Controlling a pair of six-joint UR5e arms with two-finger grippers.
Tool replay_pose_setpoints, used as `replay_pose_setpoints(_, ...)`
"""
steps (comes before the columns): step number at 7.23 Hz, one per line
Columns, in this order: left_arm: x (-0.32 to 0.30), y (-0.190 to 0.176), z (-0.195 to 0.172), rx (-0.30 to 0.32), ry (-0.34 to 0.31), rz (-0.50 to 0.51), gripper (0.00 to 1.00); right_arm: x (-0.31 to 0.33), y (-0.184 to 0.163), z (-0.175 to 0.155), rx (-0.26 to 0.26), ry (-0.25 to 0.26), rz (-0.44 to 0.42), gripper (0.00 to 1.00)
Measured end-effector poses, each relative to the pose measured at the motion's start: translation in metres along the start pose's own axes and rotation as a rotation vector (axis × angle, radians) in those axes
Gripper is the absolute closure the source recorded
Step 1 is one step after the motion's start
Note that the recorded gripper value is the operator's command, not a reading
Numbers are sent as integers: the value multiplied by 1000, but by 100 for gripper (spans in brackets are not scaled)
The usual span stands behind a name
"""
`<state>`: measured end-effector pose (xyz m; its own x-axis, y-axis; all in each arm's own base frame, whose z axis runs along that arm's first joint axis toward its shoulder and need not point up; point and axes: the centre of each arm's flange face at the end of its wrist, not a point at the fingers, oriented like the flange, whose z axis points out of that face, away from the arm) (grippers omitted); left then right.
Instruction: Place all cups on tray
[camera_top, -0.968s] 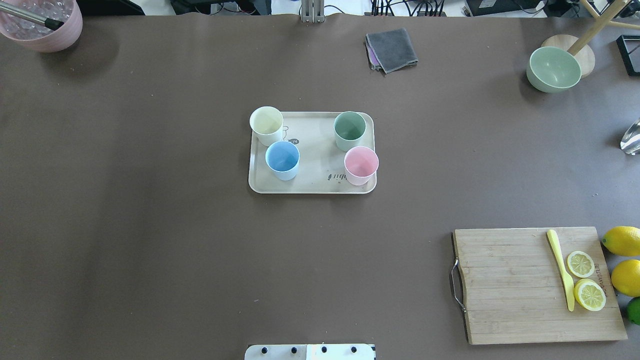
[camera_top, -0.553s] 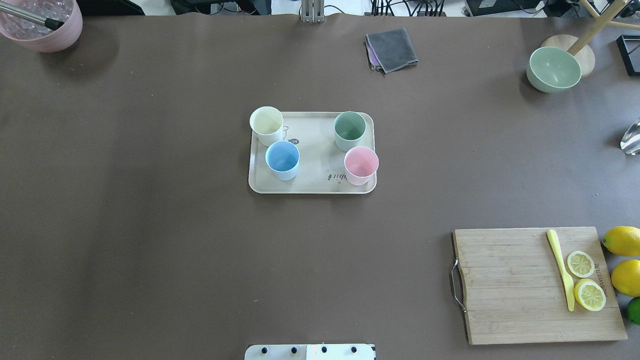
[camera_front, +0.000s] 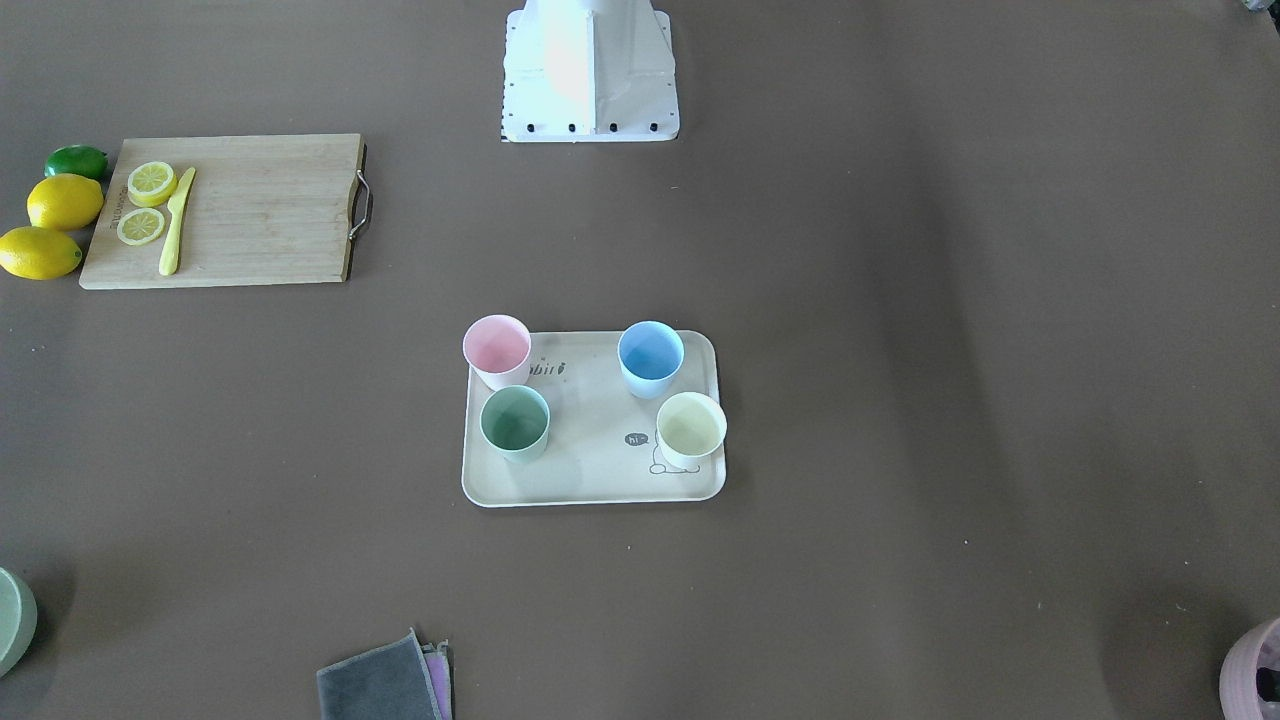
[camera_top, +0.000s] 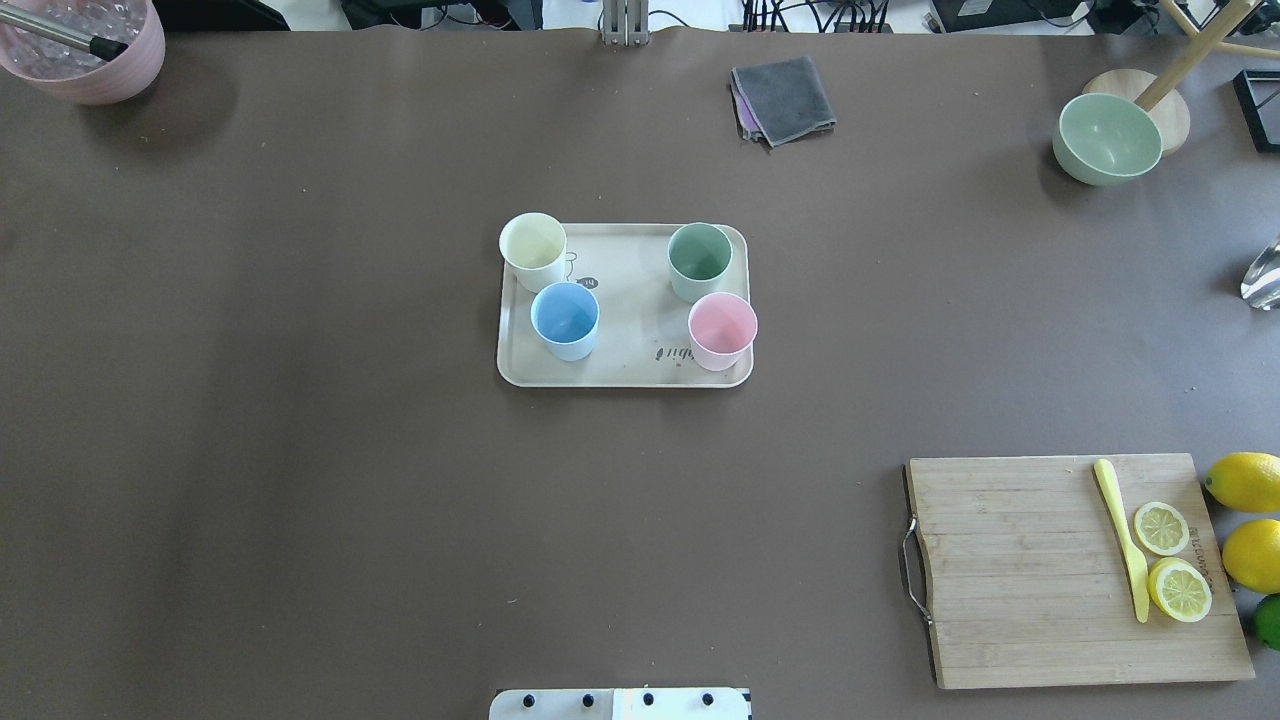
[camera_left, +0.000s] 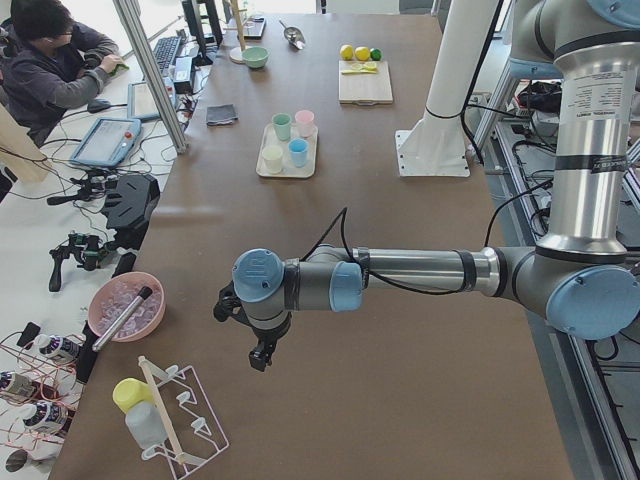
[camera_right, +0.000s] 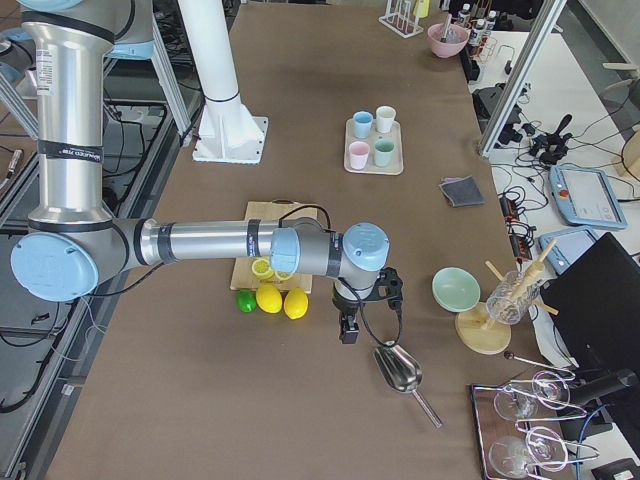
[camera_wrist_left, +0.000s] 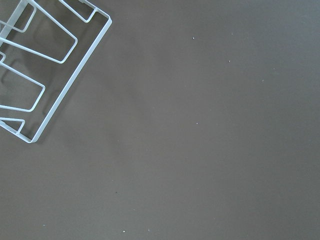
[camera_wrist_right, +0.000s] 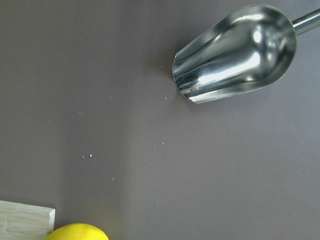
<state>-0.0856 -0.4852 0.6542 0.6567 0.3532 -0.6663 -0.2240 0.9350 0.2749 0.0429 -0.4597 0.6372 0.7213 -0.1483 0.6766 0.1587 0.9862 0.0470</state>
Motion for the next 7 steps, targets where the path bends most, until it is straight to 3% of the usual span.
replay_pose_setpoints(7, 1, -5, -1, -1, 0, 3, 2, -1, 0, 1, -3, 0, -4, 0)
